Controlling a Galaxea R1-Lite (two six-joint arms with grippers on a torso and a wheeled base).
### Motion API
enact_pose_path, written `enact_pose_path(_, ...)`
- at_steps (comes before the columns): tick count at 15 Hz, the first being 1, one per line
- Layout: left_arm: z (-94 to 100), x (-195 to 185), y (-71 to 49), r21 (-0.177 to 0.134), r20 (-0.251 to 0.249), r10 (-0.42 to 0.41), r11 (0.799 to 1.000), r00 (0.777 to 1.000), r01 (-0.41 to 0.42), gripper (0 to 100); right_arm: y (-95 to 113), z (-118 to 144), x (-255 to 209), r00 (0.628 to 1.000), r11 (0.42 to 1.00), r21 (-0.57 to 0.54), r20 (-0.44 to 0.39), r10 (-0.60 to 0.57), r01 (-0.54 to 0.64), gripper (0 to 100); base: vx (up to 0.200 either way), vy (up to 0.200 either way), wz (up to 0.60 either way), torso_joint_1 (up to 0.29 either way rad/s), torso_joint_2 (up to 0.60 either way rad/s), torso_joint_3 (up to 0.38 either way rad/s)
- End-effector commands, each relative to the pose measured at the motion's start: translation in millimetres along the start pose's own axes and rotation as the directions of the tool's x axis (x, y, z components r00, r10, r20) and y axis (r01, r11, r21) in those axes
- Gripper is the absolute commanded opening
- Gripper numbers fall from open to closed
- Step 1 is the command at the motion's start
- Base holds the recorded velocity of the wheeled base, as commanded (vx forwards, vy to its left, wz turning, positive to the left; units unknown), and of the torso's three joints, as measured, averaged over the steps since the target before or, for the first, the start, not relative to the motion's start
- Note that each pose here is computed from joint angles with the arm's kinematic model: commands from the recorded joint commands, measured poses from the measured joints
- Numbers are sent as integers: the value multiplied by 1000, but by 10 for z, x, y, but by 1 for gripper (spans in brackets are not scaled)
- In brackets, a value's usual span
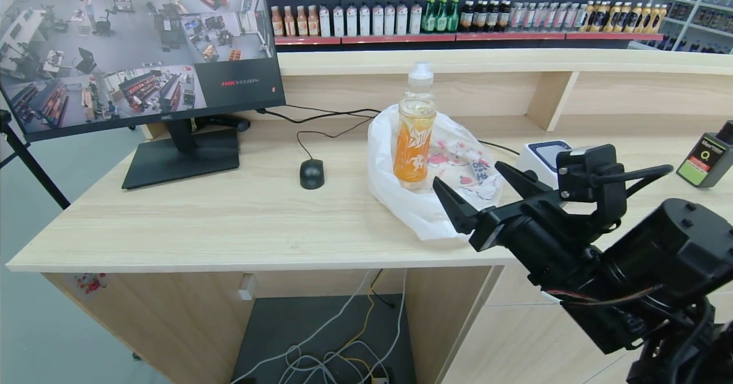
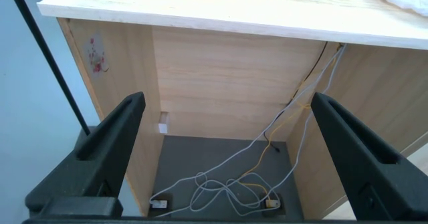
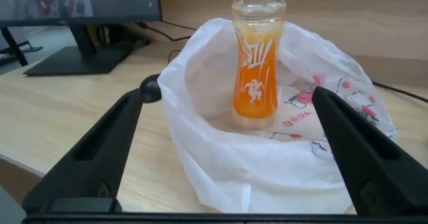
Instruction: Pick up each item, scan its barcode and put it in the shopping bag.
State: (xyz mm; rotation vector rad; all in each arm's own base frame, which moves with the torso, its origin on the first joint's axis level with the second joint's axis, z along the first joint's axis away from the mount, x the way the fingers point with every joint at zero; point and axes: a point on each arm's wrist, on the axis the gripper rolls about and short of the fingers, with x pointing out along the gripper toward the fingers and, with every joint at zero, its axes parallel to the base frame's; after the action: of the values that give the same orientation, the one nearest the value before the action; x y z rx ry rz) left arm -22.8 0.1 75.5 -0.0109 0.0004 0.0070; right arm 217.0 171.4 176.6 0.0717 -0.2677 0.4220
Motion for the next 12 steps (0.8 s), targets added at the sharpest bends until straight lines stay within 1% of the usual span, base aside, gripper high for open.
enact_pose_path(1, 0, 0, 0, 2, 0, 1, 1000, 1000, -1, 100, -1, 77, -57, 1000, 1000, 10, 18, 1, -1, 100, 0, 0, 0, 0, 0, 0)
enact_pose_path(3, -2, 0, 0, 11, -1, 1, 1000, 1000, -1, 100, -5, 118, -78, 1000, 1000, 17, 30, 0, -1, 100, 0, 0, 0, 0, 0, 0)
enact_pose_path(4, 0, 0, 0, 9, 0, 1, 1000, 1000, -1, 100, -13, 144, -101, 999, 1000, 18, 36, 1, -2, 100, 0, 0, 0, 0, 0, 0)
enact_pose_path(5, 0, 0, 0, 0, 0, 1, 1000, 1000, -1, 100, -19, 158, -105, 999, 1000, 24, 41, 0, -1, 100, 0, 0, 0, 0, 0, 0)
enact_pose_path(11, 0, 0, 0, -3, 0, 1, 1000, 1000, -1, 100, -23, 202, -124, 999, 999, 45, 54, 0, -3, 100, 0, 0, 0, 0, 0, 0)
enact_pose_path(12, 0, 0, 0, -8, 0, 1, 1000, 1000, -1, 100, -29, 208, -129, 998, 999, 46, 55, -1, -1, 100, 0, 0, 0, 0, 0, 0)
